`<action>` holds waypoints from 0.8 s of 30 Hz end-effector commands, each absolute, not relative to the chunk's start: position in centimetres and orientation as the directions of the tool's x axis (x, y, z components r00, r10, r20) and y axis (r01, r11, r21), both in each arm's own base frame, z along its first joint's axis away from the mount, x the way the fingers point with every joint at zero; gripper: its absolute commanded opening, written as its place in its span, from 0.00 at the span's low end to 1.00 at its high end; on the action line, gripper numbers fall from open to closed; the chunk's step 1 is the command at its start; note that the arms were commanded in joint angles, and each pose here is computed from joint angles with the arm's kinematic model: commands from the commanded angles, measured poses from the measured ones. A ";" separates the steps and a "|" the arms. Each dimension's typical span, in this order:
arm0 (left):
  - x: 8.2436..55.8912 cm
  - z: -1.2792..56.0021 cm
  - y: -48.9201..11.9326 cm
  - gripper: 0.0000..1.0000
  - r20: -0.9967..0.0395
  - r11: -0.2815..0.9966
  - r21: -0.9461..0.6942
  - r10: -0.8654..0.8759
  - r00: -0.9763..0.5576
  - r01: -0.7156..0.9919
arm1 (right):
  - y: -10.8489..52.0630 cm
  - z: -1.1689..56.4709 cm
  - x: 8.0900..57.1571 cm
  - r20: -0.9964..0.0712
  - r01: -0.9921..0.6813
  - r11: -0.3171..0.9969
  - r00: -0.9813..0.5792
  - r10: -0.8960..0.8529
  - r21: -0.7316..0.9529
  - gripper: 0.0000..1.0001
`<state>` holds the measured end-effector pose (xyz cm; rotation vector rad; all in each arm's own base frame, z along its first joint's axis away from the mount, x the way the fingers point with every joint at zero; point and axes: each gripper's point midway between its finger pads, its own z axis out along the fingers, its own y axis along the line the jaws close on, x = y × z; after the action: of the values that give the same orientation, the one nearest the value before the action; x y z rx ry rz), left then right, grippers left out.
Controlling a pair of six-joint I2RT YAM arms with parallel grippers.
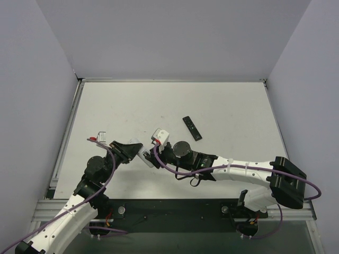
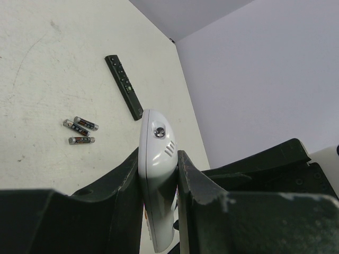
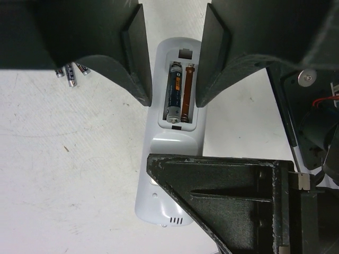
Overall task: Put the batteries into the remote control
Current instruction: Load the battery into the remote control.
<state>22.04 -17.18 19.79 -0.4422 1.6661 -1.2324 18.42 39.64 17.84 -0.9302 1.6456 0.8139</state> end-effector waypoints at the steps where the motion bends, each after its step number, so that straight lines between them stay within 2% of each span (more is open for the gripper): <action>1: 21.8 24.0 -17.7 0.00 -0.488 0.370 -0.868 -0.755 -0.439 0.330 | 38.7 20.0 18.2 -0.979 -0.881 0.470 -0.133 -0.152 0.047 0.37; 6: 21.7 24.4 -18.1 0.00 -0.520 0.396 -0.852 -0.722 -0.456 0.343 | 37.4 22.0 17.8 -0.979 -0.893 0.450 -0.091 -0.181 0.000 0.51; 17: 20.9 26.2 -21.1 0.00 -0.596 0.394 -0.802 -0.578 -0.557 0.449 | 33.5 26.4 16.5 -0.979 -0.958 0.278 0.021 -0.201 -0.078 0.56; 21: 20.6 26.7 -22.1 0.00 -0.616 0.382 -0.787 -0.518 -0.593 0.484 | 32.9 26.8 15.8 -0.947 -0.950 0.160 0.228 -0.228 -0.267 0.60; 24: 20.3 27.3 -22.7 0.00 -0.630 0.369 -0.777 -0.487 -0.606 0.511 | 32.8 26.7 15.3 -0.925 -0.940 0.103 0.293 -0.242 -0.325 0.60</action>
<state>21.27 -21.59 23.29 -0.1386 1.8146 -1.3254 16.78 32.50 24.90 -1.2367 1.3936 0.7698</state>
